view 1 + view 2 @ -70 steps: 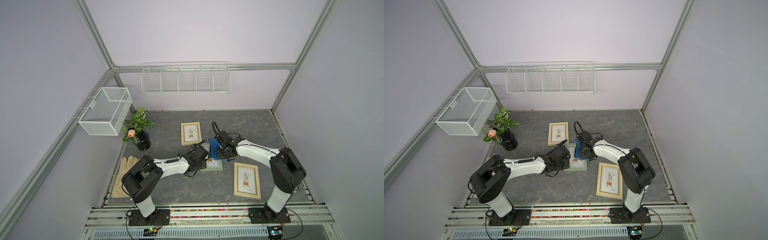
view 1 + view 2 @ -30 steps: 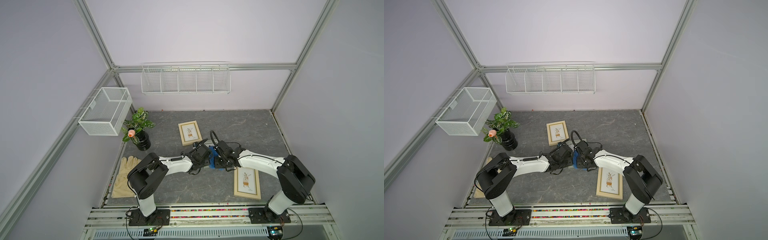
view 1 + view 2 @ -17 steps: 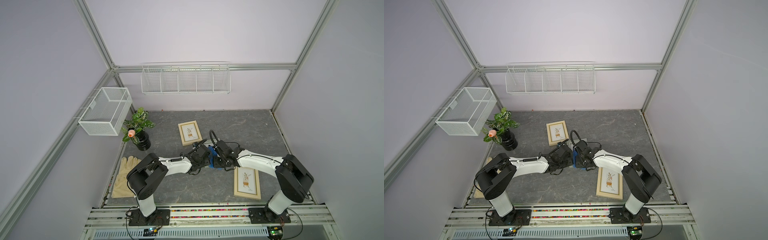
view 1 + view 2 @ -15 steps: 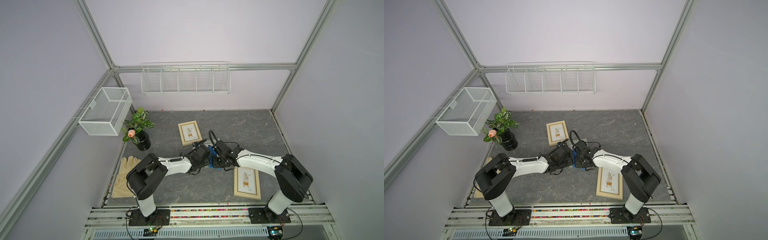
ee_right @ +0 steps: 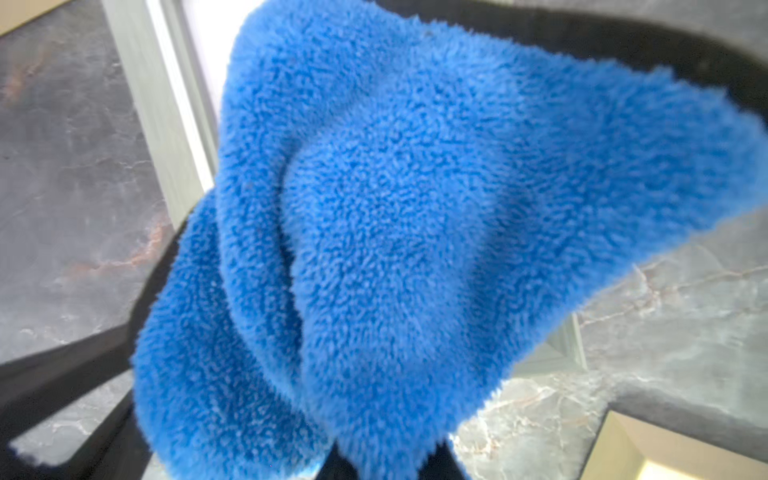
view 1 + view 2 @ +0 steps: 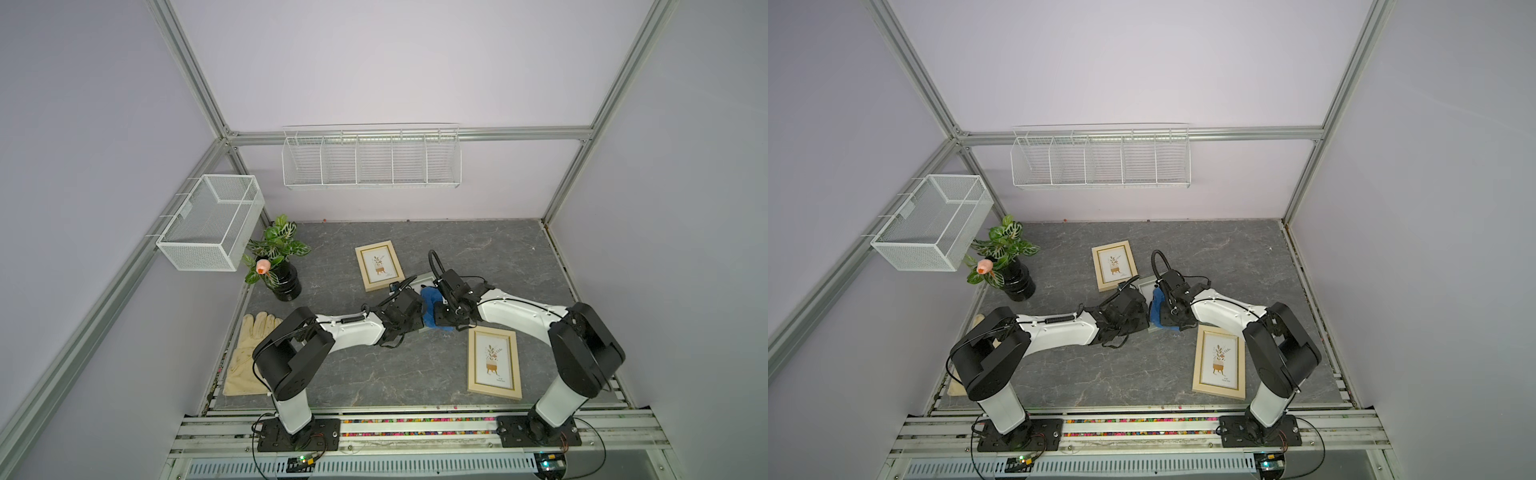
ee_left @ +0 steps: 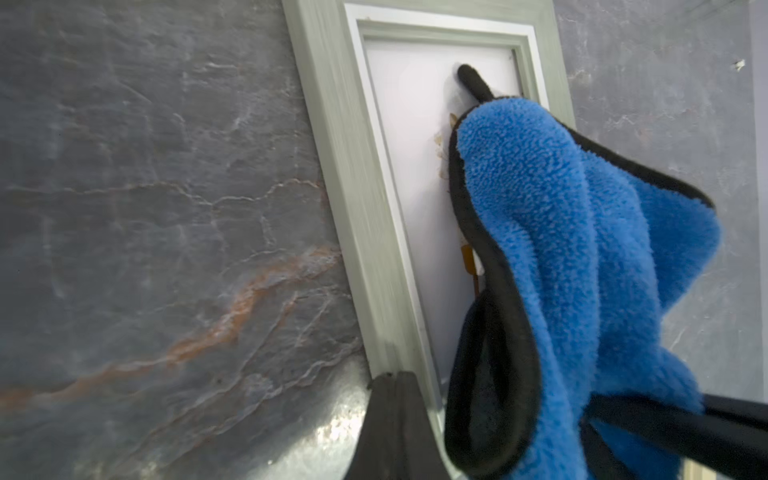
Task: Wipe the picture frame with a cloth
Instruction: Wipe the dirt from the picture frame.
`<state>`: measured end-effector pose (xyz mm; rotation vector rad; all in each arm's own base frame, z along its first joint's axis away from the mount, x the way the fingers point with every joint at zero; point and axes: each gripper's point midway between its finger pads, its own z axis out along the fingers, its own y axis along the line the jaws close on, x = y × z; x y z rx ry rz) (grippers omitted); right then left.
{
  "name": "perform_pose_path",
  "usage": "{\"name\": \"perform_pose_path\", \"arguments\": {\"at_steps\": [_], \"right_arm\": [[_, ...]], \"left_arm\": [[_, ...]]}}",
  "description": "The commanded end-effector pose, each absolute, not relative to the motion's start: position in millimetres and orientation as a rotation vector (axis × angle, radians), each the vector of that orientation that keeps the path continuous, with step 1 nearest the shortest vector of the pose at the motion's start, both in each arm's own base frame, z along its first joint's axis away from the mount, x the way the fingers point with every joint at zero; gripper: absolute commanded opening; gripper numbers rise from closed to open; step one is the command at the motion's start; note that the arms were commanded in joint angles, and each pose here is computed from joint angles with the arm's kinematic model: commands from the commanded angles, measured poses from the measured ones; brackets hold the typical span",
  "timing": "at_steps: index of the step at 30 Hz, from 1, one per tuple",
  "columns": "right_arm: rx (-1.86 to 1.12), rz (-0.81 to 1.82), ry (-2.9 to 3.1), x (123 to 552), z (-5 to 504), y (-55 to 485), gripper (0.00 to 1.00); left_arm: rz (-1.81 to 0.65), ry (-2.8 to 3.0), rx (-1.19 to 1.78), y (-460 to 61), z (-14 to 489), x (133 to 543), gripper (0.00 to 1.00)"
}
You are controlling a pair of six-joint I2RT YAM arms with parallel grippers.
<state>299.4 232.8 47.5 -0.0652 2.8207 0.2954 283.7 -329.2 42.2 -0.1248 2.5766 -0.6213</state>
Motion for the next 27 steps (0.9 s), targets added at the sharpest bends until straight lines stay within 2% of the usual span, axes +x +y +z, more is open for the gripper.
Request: {"name": "perform_pose_path", "arguments": {"at_steps": [1,15,27], "right_arm": [[-0.076,0.299,2.819,307,48,238,0.07],[-0.044,0.357,2.838,271,35,236,0.07],[-0.099,0.448,2.804,258,47,259,0.07]], "left_arm": [[-0.522,2.707,-0.074,-317,10,261,0.05],[-0.729,2.551,-0.199,-319,63,304,0.28],[-0.688,2.628,-0.212,-321,37,301,0.4]]}}
